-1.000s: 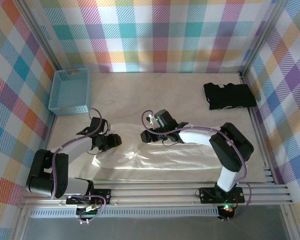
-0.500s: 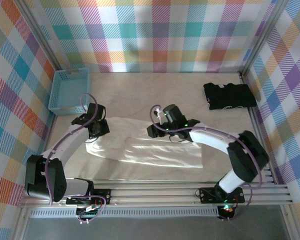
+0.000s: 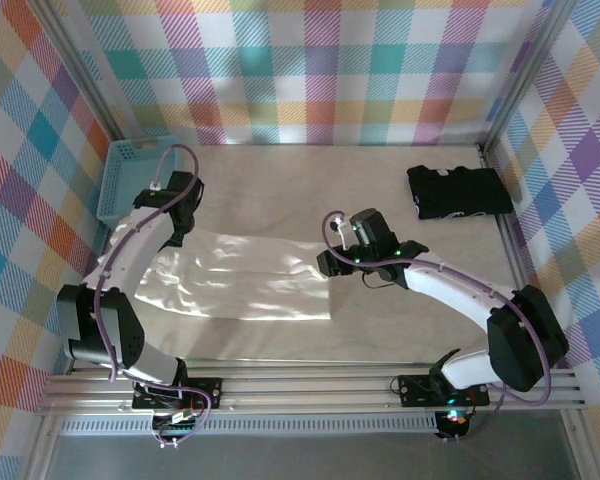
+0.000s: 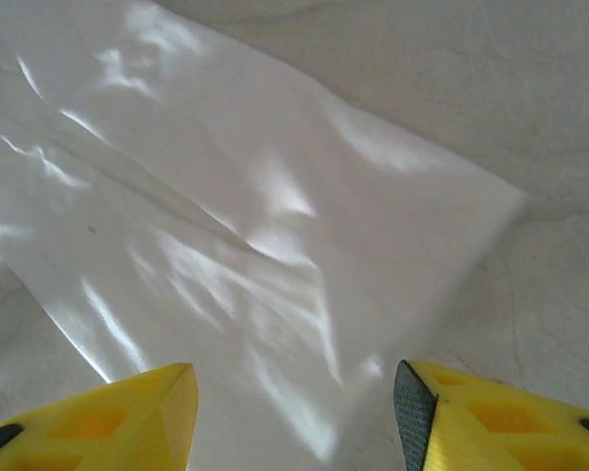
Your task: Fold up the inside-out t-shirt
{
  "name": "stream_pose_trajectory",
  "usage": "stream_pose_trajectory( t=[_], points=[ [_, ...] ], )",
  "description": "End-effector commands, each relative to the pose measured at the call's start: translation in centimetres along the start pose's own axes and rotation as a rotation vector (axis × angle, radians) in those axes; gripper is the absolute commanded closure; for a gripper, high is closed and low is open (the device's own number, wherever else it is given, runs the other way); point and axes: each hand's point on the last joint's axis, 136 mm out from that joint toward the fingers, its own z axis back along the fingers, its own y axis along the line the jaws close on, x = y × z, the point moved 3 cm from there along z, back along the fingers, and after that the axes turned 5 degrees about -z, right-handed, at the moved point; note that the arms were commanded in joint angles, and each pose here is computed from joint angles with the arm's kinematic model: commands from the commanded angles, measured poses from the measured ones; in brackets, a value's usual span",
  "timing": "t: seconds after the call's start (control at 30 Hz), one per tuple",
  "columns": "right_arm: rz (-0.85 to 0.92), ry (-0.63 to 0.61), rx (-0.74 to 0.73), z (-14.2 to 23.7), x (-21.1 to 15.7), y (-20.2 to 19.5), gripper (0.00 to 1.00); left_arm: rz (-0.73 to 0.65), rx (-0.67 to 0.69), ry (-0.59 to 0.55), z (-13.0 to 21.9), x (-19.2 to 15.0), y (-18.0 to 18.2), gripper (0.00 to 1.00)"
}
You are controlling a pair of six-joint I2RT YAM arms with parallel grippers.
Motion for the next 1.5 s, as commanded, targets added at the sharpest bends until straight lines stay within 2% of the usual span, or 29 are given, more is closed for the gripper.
stream_pose_trajectory(
  t=[0.0, 0.17, 0.3, 0.4, 0.43, 0.5, 0.53, 0.6, 0.73, 0.8, 0.9, 1.03, 1.2, 1.3, 1.47],
  points=[
    [0.022, -0.001, -0.032, 0.7, -0.4, -0.7, 0.44, -0.091, 0.14, 0.028, 1.4, 0.3, 2.1, 1.0],
    [-0.001, -0.006, -0.079, 1.1, -0.5, -1.9, 0.44, -0.191, 0.057, 0.017, 4.8, 0.1, -4.2, 1.0],
    [-0.018, -0.011, -0.125, 1.7, -0.4, -3.1, 0.44, -0.252, -0.085, 0.024, 8.2, -0.8, -12.3, 1.0],
    [-0.043, -0.019, -0.178, 2.5, -0.5, -4.4, 0.44, -0.28, -0.271, 0.001, 12.0, -1.2, -19.6, 1.0],
    [-0.061, -0.024, -0.2, 2.8, -0.7, -5.0, 0.44, -0.283, -0.354, -0.013, 13.6, -1.2, -22.2, 0.88],
    [-0.089, -0.033, -0.227, 3.3, -1.0, -5.9, 0.44, -0.298, -0.509, -0.018, 15.9, -1.8, -26.4, 0.58],
    [-0.106, -0.038, -0.238, 3.5, -1.2, -6.3, 0.43, -0.304, -0.568, -0.019, 16.8, -1.8, -27.7, 0.49],
    [-0.133, -0.04, -0.259, 3.7, -1.6, -6.9, 0.44, -0.29, -0.609, -0.035, 17.5, -1.5, -28.3, 0.33],
    [-0.165, -0.059, -0.225, 3.5, -1.8, -6.7, 0.44, -0.232, -0.624, -0.102, 17.9, -1.3, -25.0, 0.24],
    [-0.166, -0.068, -0.134, 2.8, -1.4, -5.5, 0.44, -0.169, -0.683, -0.112, 17.5, -1.9, -23.1, 0.2],
    [-0.138, -0.058, 0.08, 1.1, -0.2, -2.2, 0.44, -0.042, -0.795, -0.063, 15.0, -3.7, -21.3, 0.15],
    [0.023, -0.026, 0.118, -2.2, 1.1, 1.6, 0.4, 0.14, -0.984, 0.028, 12.1, -6.0, -20.6, 0.14],
    [0.159, 0.009, 0.135, -6.7, 2.2, 4.4, 0.24, 0.319, -1.191, 0.087, 10.4, -7.3, -20.7, 0.1],
    [0.24, 0.038, 0.091, -9.5, 2.3, 5.4, 0.18, 0.351, -1.253, 0.121, 10.0, -7.9, -21.6, 0.1],
    [0.294, 0.075, 0.046, -13.0, 2.6, 5.3, 0.15, 0.395, -1.327, 0.154, 9.7, -8.7, -23.0, 0.1]
  ],
)
